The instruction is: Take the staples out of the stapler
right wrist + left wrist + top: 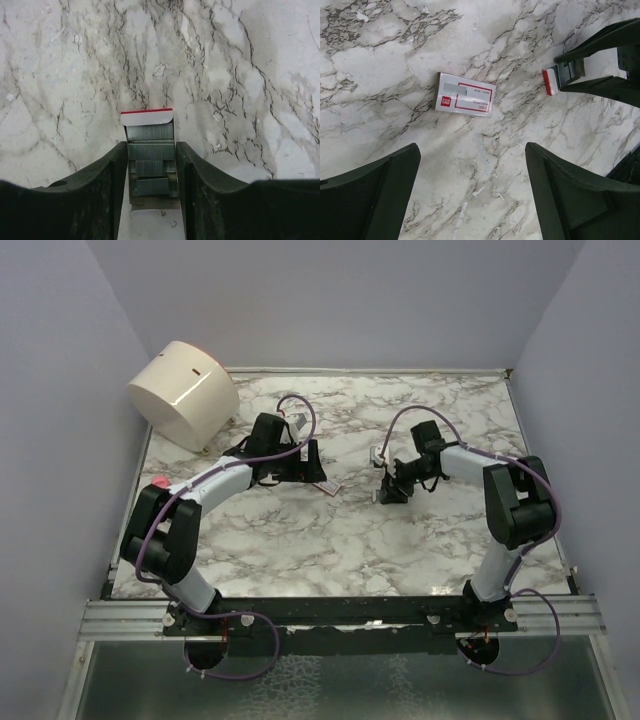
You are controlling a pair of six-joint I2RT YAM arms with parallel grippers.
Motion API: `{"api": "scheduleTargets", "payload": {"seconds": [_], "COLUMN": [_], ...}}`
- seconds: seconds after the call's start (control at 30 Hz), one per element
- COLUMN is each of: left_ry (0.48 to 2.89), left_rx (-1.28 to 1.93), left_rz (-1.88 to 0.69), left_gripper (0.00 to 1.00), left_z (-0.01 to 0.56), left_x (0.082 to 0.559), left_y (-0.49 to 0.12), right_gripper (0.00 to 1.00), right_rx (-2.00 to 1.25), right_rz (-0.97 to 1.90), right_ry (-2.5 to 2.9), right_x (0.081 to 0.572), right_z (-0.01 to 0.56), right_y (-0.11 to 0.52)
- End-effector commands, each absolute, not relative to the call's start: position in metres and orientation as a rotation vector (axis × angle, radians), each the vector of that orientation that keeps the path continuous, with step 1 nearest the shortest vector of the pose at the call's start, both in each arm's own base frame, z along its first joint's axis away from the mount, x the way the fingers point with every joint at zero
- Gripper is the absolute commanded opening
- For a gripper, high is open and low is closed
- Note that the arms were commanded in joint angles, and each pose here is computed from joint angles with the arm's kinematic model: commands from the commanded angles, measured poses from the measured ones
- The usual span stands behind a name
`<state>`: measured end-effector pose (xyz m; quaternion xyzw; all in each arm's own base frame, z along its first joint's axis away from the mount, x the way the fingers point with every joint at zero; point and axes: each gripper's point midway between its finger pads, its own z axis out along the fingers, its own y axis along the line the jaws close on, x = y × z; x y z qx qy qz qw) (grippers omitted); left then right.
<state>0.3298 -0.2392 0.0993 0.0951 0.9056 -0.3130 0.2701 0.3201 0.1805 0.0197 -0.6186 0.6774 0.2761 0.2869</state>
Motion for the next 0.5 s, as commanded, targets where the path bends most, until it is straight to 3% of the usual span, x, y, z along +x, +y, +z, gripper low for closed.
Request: {"api": "scheduleTargets", "payload": {"seconds": [0.0, 0.13, 0.47], "left_ry": [2.443, 2.476, 2.522], "left_rx": [0.204, 0.114, -0.033], "left_rz": [-0.873, -0.874, -0.873], "left_gripper": [0.89, 0.88, 0.88], "left_z": [0.1, 0.098, 0.087], "left_x": [0.337, 0.344, 0.36], "left_y": [-0.243, -0.244, -0.247], "right_gripper": [0.4, 0.34, 0.34], "right_rx": [-1.578, -1.524, -1.407], "right_rz": [0.744, 0.697, 0.604], "right_ry": [1.993, 2.081, 2.216], "right_x": [0.312, 0.31, 0.308], "right_z": [-0.001, -0.012, -0.016], "right_y": [0.185, 0.19, 0.204]}}
